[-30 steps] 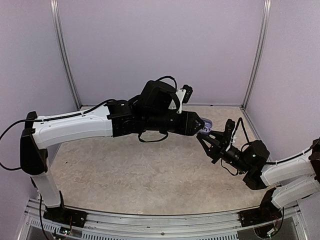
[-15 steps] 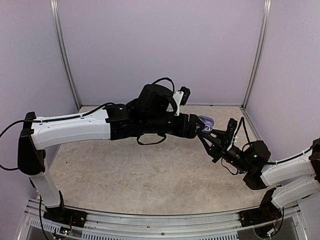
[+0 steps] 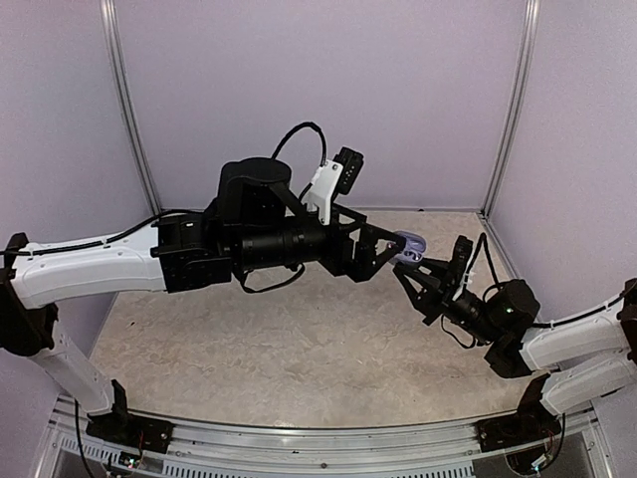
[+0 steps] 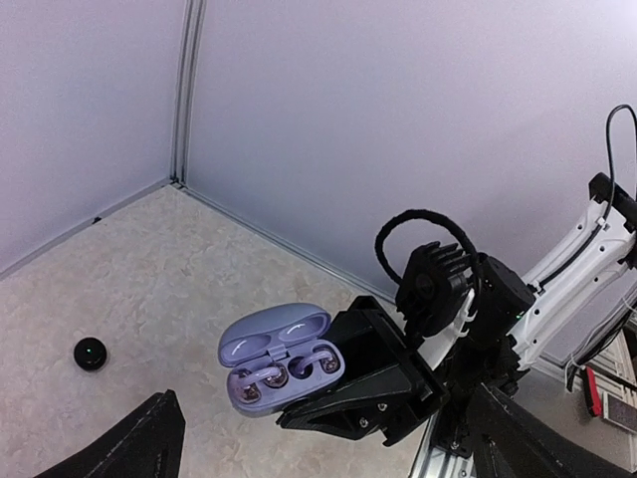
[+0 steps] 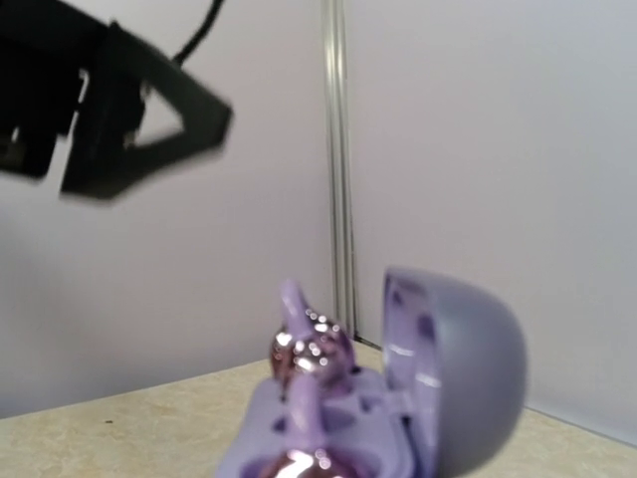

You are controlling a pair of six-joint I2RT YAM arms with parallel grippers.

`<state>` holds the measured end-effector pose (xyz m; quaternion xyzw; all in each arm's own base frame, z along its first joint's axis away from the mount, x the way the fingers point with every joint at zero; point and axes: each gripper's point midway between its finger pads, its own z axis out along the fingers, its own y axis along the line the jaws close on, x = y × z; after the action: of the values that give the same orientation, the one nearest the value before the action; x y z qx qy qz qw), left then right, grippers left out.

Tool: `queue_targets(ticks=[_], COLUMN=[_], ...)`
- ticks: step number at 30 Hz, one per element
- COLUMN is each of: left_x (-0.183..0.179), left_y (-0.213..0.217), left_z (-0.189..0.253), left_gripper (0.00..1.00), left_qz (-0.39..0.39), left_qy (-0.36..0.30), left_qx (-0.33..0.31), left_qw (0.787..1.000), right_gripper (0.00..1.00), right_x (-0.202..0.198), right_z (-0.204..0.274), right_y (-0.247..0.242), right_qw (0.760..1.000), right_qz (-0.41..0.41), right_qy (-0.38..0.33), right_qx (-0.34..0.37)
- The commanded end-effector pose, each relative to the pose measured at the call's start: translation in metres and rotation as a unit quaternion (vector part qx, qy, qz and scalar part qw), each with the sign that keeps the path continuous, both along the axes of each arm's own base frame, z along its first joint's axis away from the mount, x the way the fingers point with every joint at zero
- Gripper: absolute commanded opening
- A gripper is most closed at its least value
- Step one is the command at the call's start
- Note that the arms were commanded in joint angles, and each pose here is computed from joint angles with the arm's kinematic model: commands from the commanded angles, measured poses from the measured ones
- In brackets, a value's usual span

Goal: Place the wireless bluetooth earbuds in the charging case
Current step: Insert the left earbud into the left side groove of the charging case, then adjust the left earbud in the left side groove of the charging case.

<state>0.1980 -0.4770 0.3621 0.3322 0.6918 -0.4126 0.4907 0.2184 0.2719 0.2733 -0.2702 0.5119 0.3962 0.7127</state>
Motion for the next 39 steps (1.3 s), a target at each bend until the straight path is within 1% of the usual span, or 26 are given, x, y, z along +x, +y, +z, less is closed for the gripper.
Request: queue_targets(ticks=[1,3,4,6,9,12,15,20,25,39], left_x=[0.001,-0.005,-0.007,-0.015,-0.031,-0.043,-0.048,-0.052,-0.053,-0.049], left_y=[0.036,0.042,0.047,0.05,0.048,0.042,0.038,0.032,0.024,0.01], left_z=[0.047,0.042,0.04,0.034,0.019,0.001,-0.008,-0.02,-0.032,-0.041], left_gripper=[0.99,0.99,0.97,0.88,0.71,0.6,0.51,0.43,0.37,0.23], left_qz=[0.018,-0.024,-0.042,-0.076,-0.121,-0.154,-0.168,-0.179,-0.191,-0.193], left_qy=[-0.099,-0.118,-0.127,-0.15,-0.181,-0.201,-0.215,-0.24,-0.249,-0.257], left_qx=[-0.013,0.018,0.03,0.058,0.106,0.141,0.159,0.184,0.207,0.223], left_qw=[0.995,0.993,0.991,0.984,0.97,0.957,0.949,0.936,0.927,0.92], right_gripper=[0.0,0.0,0.0,0.0,0.0,0.0,0.0,0.0,0.0,0.0], right_x=[-0.012,-0.018,-0.02,-0.025,-0.034,-0.041,-0.047,-0.056,-0.061,-0.065], right_z=[0.008,0.011,0.01,0.01,0.011,0.011,0.01,0.008,0.007,0.006], right_y=[0.001,0.002,0.003,0.005,0.008,0.01,0.013,0.018,0.022,0.028], right_qw=[1.0,0.999,0.999,0.998,0.996,0.994,0.992,0.987,0.983,0.979], right_qz=[0.025,0.038,0.044,0.059,0.082,0.103,0.123,0.155,0.176,0.194], right_qy=[-0.011,-0.016,-0.016,-0.017,-0.02,-0.021,-0.021,-0.019,-0.018,-0.023], right_qx=[0.0,-0.003,-0.007,-0.014,-0.02,-0.027,-0.033,-0.04,-0.044,-0.056])
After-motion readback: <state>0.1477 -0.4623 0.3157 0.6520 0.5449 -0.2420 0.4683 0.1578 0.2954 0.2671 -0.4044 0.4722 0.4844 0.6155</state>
